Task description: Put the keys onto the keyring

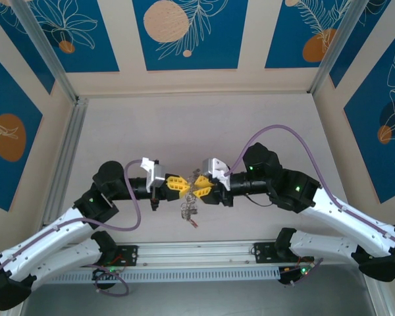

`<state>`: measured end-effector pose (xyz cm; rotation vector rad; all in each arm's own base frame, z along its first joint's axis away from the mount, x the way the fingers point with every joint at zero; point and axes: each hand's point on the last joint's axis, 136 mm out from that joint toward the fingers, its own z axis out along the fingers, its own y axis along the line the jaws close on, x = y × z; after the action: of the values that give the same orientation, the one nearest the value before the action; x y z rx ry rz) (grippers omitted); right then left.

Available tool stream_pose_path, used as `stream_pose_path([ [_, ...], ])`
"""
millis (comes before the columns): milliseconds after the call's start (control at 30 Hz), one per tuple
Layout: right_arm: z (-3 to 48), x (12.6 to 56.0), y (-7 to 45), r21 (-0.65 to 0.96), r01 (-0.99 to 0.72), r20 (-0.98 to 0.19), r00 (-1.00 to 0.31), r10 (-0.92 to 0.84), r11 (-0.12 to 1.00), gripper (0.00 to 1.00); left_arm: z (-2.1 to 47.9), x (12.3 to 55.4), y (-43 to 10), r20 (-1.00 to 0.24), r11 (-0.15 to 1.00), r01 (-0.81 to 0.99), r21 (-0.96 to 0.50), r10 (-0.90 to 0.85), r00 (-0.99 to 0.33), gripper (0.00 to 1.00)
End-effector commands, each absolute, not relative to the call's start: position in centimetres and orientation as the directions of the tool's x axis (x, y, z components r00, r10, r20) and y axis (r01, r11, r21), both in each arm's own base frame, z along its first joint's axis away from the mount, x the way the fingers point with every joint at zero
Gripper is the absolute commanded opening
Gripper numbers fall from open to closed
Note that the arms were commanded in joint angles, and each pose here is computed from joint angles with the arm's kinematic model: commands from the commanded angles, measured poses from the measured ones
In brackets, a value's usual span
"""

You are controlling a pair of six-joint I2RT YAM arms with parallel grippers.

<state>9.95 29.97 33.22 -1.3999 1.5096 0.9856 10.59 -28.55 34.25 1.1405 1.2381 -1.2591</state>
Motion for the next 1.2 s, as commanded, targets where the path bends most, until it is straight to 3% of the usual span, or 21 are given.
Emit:
stream_pose_path([
  [0,33.7,9.5,30.0,0.012,-0.999,-0.949,-0.026,-0.313,0.048,0.24,37.5,9.4,-28.2,-0.985,-0.057,0.998,-0.014,-0.17,-0.024,0.0],
  [367,34.7,8.9,30.2,-0.008,-1.0,-0.967,0.005,-0.255,0.009,0.23,37.4,9.3,-28.6,-0.978,-0.098,0.995,-0.027,-0.205,-0.047,0.0],
  [500,34.3,9.1,30.3,0.01,-1.0,-0.964,-0.014,-0.264,0.017,0.11,37.7,9.3,-28.4,-0.971,-0.104,0.994,-0.024,-0.234,-0.048,0.0],
  [600,33.8,9.3,30.3,0.028,-0.999,-0.961,-0.033,-0.275,0.022,0.1,38.1,9.1,-28.3,-0.967,-0.116,0.993,-0.015,-0.253,-0.045,0.0],
  [933,34.6,9.1,29.6,0.017,-0.999,-0.966,-0.027,-0.256,0.039,0.3,38.8,8.8,-28.2,-0.958,-0.139,0.99,-0.004,-0.282,-0.044,0.0],
  [1167,36.5,10.1,28.2,-0.041,-0.99,-0.979,0.012,-0.202,0.137,0.31,38.2,9.0,-28.1,-0.964,-0.123,0.992,-0.01,-0.262,-0.043,0.0],
])
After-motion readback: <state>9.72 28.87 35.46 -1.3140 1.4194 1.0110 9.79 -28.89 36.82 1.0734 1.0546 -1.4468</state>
